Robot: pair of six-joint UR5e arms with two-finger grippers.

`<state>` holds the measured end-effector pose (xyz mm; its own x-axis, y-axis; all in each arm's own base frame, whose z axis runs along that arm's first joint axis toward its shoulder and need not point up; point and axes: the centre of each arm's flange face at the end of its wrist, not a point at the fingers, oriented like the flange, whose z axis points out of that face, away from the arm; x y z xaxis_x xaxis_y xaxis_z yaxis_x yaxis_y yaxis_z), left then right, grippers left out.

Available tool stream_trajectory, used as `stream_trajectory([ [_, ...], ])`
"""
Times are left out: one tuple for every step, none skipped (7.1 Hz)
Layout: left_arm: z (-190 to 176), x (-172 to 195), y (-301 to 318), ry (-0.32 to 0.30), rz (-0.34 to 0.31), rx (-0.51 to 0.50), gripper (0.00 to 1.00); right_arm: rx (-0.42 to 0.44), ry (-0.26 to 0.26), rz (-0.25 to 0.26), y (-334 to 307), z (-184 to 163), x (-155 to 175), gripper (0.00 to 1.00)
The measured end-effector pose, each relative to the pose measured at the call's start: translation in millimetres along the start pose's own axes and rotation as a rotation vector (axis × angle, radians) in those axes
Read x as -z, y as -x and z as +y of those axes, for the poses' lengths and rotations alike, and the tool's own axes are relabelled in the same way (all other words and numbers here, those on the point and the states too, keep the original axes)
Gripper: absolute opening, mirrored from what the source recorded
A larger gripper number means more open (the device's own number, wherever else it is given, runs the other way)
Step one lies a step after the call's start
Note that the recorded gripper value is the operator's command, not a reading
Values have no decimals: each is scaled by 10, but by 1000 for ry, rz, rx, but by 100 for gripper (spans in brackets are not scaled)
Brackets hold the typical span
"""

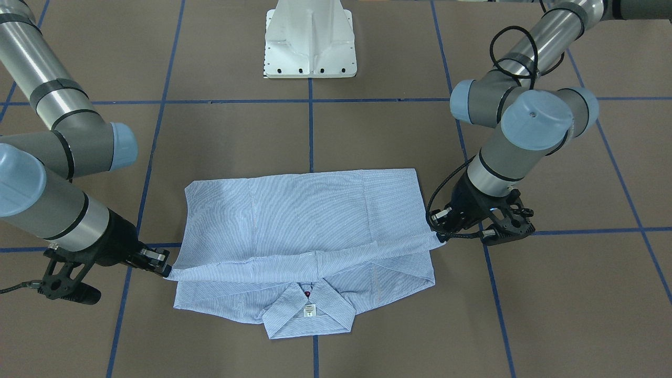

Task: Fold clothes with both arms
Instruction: 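Lay the hem over the collar edge with both grippers, then open both grippers and raise them off the folded shirt, then lower the right gripper to the folded shirt's nearest corner and grasp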

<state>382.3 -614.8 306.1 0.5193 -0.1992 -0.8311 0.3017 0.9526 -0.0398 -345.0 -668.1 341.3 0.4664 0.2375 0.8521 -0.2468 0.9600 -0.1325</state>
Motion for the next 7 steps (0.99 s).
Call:
stream_trajectory([
  [0, -2, 1, 0, 0, 0, 29, 6, -1, -1, 46, 19, -16, 41],
  [2, -7, 1, 1, 0, -1, 92, 7, -3, 0, 71, 26, -27, 99],
  [3, -6, -8, 0, 1, -3, 99, 7, -4, 0, 77, 24, -31, 100],
  [2, 4, -28, -2, 2, -5, 100, 8, -4, 1, 75, 23, -31, 100],
  [2, 17, -47, -4, 4, -6, 99, 18, -4, 2, 56, 14, -25, 100],
  [7, 41, -60, -5, 6, -7, 99, 38, 1, -2, 11, 24, 5, 100],
  [27, 109, -96, -8, 16, -11, 99, 52, 13, -15, -108, 119, 78, 100],
])
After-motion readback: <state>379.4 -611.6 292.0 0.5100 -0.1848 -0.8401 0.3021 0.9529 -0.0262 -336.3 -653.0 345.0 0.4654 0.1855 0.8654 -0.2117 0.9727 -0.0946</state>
